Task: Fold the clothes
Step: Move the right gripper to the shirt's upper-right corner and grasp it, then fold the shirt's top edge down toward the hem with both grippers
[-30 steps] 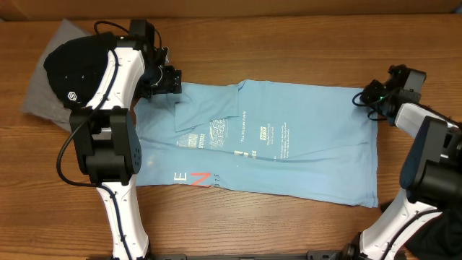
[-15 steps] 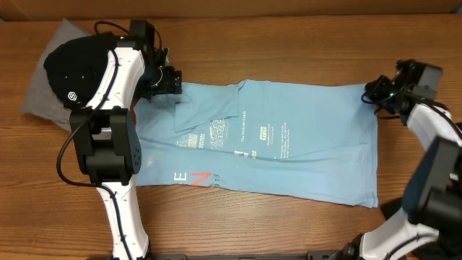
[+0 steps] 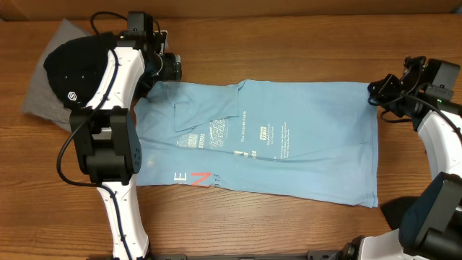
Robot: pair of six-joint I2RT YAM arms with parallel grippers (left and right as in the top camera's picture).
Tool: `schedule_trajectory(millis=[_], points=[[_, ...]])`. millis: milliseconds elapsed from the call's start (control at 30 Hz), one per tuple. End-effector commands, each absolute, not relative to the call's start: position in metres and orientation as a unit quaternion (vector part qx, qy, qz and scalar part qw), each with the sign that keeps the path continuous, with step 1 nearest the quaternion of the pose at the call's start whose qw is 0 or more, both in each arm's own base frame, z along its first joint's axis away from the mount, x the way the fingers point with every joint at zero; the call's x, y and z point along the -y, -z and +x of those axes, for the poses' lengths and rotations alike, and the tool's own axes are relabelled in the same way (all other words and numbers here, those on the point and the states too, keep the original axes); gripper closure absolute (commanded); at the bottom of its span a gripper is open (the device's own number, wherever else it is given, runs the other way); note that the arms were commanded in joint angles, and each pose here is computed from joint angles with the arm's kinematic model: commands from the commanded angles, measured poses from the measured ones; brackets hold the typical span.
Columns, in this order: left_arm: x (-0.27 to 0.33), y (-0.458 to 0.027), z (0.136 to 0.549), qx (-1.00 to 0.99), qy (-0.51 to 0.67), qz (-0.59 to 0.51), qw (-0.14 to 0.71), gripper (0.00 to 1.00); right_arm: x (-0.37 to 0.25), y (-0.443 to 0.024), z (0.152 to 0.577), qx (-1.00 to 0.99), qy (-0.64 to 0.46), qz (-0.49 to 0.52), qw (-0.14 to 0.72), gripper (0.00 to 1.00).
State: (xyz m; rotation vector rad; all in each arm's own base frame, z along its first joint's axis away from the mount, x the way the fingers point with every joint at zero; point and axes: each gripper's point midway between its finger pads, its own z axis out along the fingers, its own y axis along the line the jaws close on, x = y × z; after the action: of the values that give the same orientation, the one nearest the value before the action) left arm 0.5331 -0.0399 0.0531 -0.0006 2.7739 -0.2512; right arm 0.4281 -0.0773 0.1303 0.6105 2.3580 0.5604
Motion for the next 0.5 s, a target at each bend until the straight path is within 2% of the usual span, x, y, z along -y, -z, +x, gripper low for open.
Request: schedule_trajectory(millis=[0,267,300,367,400,467], points=[[0.05,-0.026,0.536,-0.983,0.079,0.025,0.162,0.23,0.075,-0.149,0.428,-0.89,-0.218,0.223,0.333,0.96],[0.042,0.005,0.531,-0.989,0.034,0.054,0.137,0.27,0.073,-0.145,0.422,-0.893,-0.22,0.228,0.318,0.96],[0.043,0.006,0.53,-0.989,0.037,0.054,0.136,0.33,0.073,-0.144,0.422,-0.894,-0.22,0.229,0.317,0.96],[0.042,0.007,0.531,-0.989,0.036,0.054,0.136,0.53,0.073,-0.143,0.421,-0.894,-0.22,0.23,0.314,0.96],[0.043,0.006,0.532,-0.988,0.036,0.054,0.139,0.67,0.073,-0.143,0.42,-0.895,-0.22,0.23,0.312,0.96],[0.042,0.003,0.533,-0.988,0.037,0.052,0.142,0.89,0.073,-0.143,0.42,-0.895,-0.22,0.231,0.313,0.96]])
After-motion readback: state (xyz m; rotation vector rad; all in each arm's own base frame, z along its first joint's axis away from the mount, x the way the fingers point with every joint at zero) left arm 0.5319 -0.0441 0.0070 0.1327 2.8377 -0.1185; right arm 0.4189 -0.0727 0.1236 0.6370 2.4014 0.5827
